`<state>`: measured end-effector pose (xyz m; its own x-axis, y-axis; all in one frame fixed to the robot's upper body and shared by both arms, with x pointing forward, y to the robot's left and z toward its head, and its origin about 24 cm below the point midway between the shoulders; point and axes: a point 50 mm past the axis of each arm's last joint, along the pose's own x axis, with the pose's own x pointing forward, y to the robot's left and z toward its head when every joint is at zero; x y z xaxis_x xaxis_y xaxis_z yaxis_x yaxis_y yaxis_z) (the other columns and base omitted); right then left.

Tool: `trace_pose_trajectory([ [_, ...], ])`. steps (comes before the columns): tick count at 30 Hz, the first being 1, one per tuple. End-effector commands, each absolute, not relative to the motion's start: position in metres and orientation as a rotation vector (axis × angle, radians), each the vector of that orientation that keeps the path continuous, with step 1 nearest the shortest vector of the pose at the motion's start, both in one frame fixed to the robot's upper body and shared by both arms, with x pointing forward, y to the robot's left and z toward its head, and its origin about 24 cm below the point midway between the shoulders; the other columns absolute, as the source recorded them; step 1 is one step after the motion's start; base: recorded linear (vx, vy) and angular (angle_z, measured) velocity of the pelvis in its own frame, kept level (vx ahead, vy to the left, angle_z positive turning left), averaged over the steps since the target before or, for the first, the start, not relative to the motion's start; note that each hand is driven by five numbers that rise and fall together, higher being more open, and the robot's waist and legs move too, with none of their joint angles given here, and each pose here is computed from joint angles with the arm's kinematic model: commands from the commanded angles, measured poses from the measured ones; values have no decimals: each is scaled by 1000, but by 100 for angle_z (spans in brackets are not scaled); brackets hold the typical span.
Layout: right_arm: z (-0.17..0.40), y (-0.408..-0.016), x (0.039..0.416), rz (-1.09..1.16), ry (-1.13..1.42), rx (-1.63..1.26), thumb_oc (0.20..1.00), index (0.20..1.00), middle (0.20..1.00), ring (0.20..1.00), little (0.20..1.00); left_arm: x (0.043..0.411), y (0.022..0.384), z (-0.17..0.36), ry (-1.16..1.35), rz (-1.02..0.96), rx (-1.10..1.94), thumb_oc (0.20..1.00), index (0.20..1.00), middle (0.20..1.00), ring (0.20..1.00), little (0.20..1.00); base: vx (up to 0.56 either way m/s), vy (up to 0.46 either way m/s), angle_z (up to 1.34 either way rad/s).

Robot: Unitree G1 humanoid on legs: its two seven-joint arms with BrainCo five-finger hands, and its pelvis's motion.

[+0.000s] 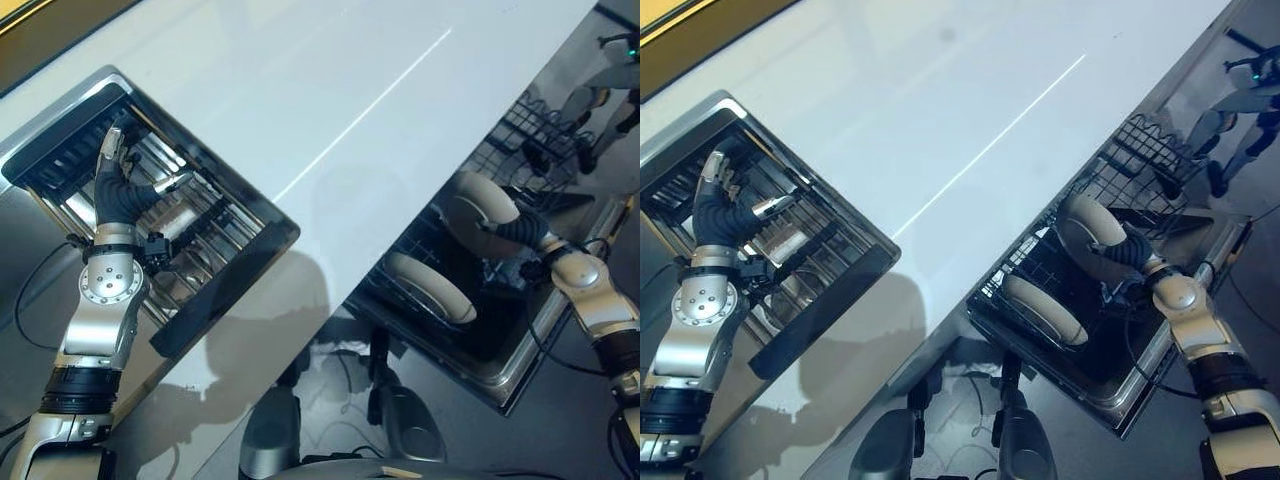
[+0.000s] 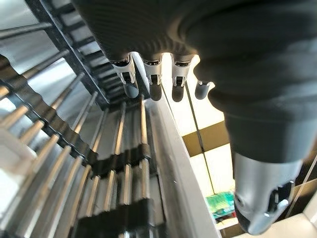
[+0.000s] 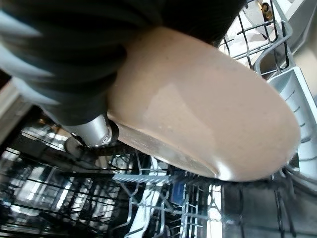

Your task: Pick up plates and place into dishwasher.

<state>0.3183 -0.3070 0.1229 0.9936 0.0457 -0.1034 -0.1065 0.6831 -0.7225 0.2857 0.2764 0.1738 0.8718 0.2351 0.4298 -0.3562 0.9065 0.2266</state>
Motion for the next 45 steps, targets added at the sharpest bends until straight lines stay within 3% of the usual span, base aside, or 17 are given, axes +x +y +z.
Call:
trace_pose_trajectory([
  [1,152,-304,326,117,-15,-931,200,200,200,200,200,288,273,199,-536,310,290,1000,1000,1000,1000,1000,0,0,0],
  [14,134,-297,335,219,108,-859,200,200,200,200,200,293,267,203,-556,309,274,1000,1000,1000,1000,1000,-5,2,3],
  [38,120,-294,350,93,153,-843,206,206,206,206,206,299,249,208,-583,303,219,1000,1000,1000,1000,1000,-29,17,1],
  [39,120,-295,350,85,152,-840,341,341,341,341,341,299,249,208,-582,304,218,1000,1000,1000,1000,1000,-42,14,1],
  [40,123,-297,350,71,146,-841,777,777,777,777,777,299,250,208,-583,304,216,1000,1000,1000,1000,1000,-36,6,0],
  [41,123,-297,350,65,145,-841,1000,1000,1000,1000,1000,299,250,208,-583,303,216,1000,1000,1000,1000,1000,-45,4,0],
  [45,126,-297,349,30,117,-819,1000,1000,1000,1000,1000,297,248,206,-585,299,215,1000,1000,1000,1000,1000,-8,0,0],
])
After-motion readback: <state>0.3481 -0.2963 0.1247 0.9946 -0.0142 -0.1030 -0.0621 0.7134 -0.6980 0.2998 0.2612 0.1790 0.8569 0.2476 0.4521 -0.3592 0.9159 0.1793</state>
